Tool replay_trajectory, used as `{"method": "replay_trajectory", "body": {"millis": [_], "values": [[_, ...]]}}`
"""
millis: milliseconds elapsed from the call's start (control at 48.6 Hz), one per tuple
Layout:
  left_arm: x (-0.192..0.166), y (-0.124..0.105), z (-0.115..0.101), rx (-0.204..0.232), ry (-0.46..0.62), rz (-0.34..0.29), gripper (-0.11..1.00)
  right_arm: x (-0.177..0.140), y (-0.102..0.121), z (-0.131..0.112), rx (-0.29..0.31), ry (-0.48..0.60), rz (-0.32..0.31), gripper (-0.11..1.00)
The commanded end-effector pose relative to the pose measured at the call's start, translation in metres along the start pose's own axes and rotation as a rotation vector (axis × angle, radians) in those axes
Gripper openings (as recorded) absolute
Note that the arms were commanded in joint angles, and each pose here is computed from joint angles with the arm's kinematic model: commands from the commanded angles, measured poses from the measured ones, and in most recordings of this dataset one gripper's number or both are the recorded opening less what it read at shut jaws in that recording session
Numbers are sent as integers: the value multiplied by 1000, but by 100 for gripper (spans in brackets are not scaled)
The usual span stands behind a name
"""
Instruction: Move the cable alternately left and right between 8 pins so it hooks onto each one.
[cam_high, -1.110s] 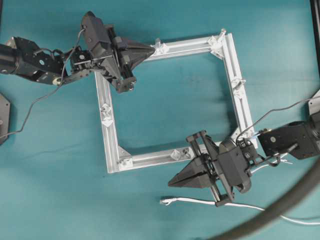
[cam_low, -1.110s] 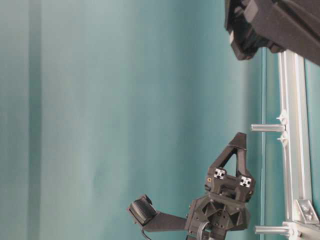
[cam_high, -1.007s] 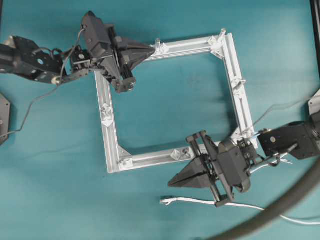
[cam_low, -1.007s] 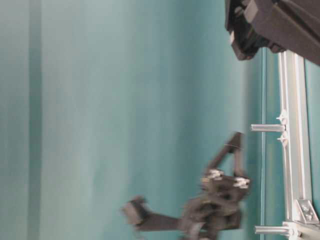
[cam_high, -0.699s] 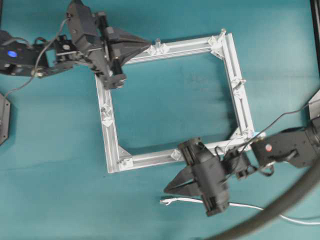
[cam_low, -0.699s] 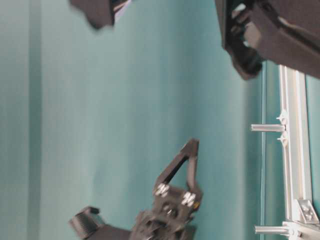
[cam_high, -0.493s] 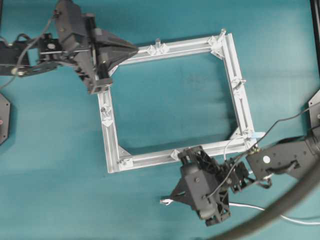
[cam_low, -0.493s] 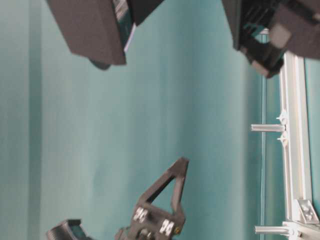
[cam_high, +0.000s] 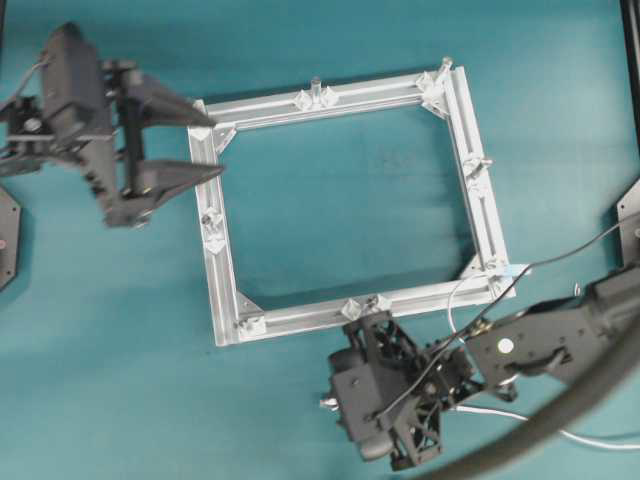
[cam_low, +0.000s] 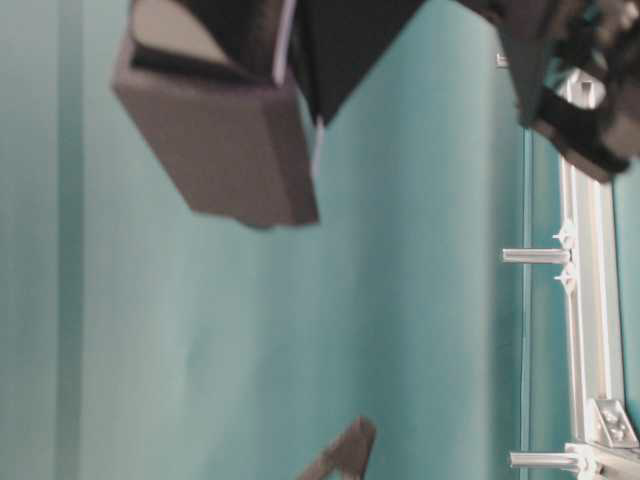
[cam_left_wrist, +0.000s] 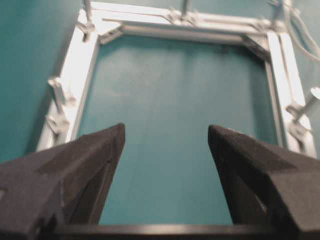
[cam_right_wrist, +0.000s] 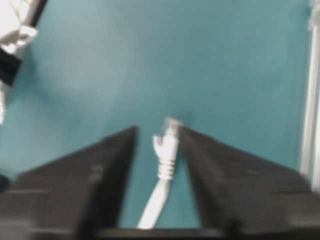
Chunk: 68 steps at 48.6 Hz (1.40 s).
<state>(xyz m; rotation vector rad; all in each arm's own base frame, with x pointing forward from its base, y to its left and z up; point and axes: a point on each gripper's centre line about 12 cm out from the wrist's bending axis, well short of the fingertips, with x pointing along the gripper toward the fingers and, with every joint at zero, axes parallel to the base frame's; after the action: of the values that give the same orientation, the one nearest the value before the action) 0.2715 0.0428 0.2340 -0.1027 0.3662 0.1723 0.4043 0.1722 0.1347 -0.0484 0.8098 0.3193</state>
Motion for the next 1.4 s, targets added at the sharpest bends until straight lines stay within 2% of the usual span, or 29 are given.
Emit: {"method": "replay_trajectory", "body": {"millis": [0,82,288,555,802,925,1069,1377], "values": [[-13,-5,2,-8,-26,-19,74,2,4,11,9,0,2,52],[-25,-7,-5,-2,-17,-33,74,10,3,3,30,61,-13,64],[-57,-6,-17,-3,-29,-40,74,19,2,-4,80,114,-29,63],[-88,-5,-24,-4,-93,-50,74,30,2,-4,80,97,-23,62],[-96,-4,-36,-3,-69,-51,74,40,2,-9,81,120,-28,62],[-97,-4,-39,-3,-67,-51,74,42,1,-12,82,132,-31,52],[-97,-3,-43,-4,-58,-51,74,48,1,-17,83,149,-34,27],[-96,-3,-51,-1,-41,-49,74,43,0,-19,142,177,-49,23]]}}
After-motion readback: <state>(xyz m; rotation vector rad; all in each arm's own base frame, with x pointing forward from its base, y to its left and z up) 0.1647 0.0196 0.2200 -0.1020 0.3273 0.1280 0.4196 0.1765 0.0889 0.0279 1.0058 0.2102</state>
